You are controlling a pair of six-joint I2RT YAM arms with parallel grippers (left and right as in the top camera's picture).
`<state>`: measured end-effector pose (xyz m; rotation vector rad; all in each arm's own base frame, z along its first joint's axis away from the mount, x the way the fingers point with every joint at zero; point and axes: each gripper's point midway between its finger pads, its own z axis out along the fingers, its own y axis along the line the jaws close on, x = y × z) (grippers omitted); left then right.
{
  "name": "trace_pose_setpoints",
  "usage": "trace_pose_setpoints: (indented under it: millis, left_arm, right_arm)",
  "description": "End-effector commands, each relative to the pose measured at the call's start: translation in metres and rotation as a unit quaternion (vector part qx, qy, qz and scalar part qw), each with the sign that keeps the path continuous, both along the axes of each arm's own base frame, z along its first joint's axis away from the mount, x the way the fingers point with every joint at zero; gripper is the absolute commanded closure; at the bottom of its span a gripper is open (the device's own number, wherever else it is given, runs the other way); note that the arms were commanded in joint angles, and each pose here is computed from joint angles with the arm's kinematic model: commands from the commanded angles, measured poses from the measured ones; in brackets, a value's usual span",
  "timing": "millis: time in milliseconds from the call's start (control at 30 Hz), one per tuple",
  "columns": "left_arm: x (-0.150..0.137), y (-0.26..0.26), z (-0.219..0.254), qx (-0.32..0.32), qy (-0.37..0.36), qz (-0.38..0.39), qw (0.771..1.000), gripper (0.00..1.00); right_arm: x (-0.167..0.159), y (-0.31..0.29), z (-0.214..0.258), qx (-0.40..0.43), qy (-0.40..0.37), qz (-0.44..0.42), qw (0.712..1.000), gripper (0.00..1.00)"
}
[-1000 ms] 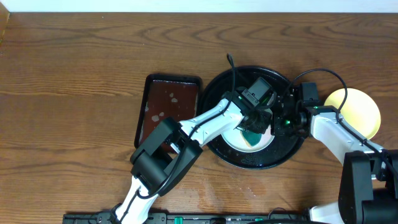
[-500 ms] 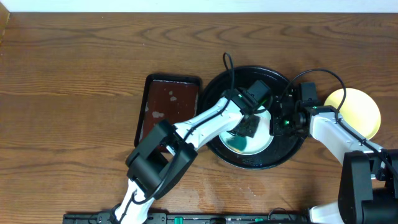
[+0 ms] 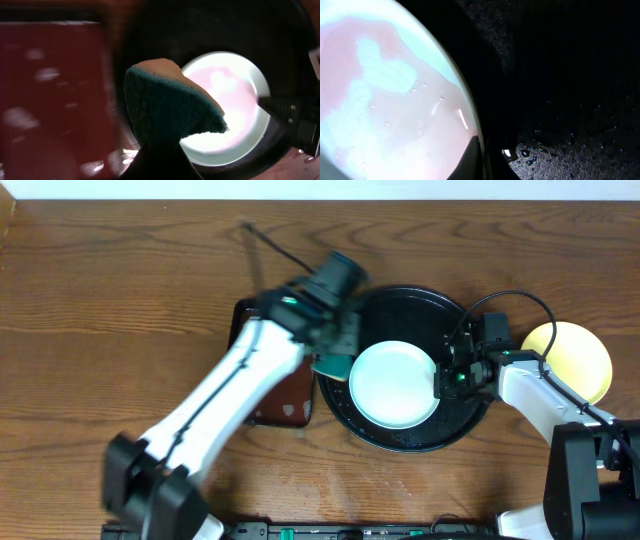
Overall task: Clean dirty plates on tray and stack at the side
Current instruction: 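Return sponge to dark tray with left gripper and release it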
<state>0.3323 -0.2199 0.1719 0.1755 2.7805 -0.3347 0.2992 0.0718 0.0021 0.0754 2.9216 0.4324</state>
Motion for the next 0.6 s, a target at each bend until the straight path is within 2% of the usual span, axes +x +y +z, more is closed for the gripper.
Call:
trace_pose_setpoints:
  millis: [0,33,100,233,367,567]
  left_arm:
    - [0.006,0.041,0.005,0.019,0.005,0.011,1.0,0.92]
    - [0.006,0.051,0.0,0.025,0.013,0.017,0.999,0.92]
    - [0.005,0.066,-0.016,0.037,0.033,0.028,0.998,0.92]
    - [-0.003,0.089,-0.061,0.053,0.073,0.05,0.995,0.91]
    - [-0.007,0.106,-0.094,0.058,0.091,0.071,0.992,0.72]
    - [-0.004,0.111,-0.082,0.05,0.074,0.08,0.993,0.59]
  right_arm:
    - [-0.003,-0.009,-0.01,-0.031,0.0,0.017,0.999,0.86]
    - [-0.001,-0.009,-0.009,-0.032,-0.004,0.021,0.999,0.86]
    - [0.0,-0.008,-0.009,-0.028,-0.006,0.021,0.999,0.99]
    - [0.0,-0.001,-0.005,-0.011,-0.009,0.025,1.0,0.99]
    - [0.001,-0.005,0.015,-0.038,-0.039,0.035,0.998,0.99]
    - [0.004,-0.014,0.07,-0.129,-0.128,0.026,0.983,0.99]
